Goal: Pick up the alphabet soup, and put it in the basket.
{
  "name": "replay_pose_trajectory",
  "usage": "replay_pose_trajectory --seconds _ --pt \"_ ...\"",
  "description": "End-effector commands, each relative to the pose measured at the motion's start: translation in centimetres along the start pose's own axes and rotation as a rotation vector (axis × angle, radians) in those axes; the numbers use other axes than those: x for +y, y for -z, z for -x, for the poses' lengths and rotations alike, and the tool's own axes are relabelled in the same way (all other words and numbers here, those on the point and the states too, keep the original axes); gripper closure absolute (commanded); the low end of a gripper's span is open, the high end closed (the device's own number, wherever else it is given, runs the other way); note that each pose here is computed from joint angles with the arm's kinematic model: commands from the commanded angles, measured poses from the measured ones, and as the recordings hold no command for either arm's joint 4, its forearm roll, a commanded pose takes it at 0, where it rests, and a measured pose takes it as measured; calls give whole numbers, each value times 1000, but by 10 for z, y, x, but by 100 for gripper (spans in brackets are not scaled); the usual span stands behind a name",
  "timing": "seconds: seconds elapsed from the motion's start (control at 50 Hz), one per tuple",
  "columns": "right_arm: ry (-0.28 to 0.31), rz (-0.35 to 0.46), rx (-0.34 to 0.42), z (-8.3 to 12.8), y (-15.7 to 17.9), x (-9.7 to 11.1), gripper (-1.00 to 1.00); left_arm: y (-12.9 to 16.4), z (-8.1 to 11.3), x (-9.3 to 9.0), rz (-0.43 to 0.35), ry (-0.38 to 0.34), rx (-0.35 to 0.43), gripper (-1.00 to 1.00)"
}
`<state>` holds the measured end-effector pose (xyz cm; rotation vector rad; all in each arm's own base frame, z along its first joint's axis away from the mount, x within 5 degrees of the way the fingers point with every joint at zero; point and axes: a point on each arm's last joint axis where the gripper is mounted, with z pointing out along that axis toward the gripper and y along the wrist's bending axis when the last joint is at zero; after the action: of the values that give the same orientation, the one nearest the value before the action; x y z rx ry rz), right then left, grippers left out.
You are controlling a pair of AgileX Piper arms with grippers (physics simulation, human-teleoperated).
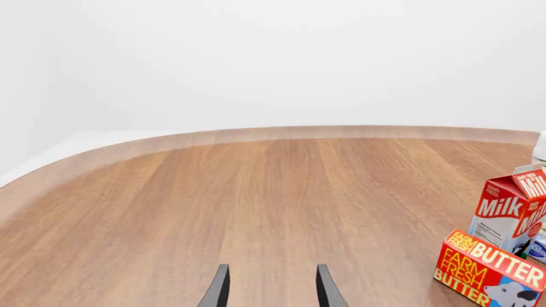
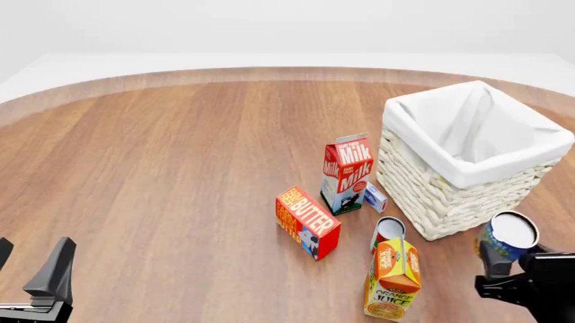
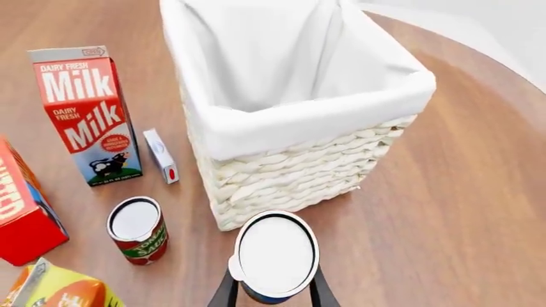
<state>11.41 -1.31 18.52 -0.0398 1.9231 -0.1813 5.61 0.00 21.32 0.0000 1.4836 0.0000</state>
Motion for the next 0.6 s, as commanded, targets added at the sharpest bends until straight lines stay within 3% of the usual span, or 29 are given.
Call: replay_pose_trajectory --seconds 0.02,0.6 --pt "-17 -17 -58 15 13 -3 100 0 0 0 0 0 0 -100" --pt "-9 -19 -159 56 26 -8 100 0 0 0 0 0 0 -100"
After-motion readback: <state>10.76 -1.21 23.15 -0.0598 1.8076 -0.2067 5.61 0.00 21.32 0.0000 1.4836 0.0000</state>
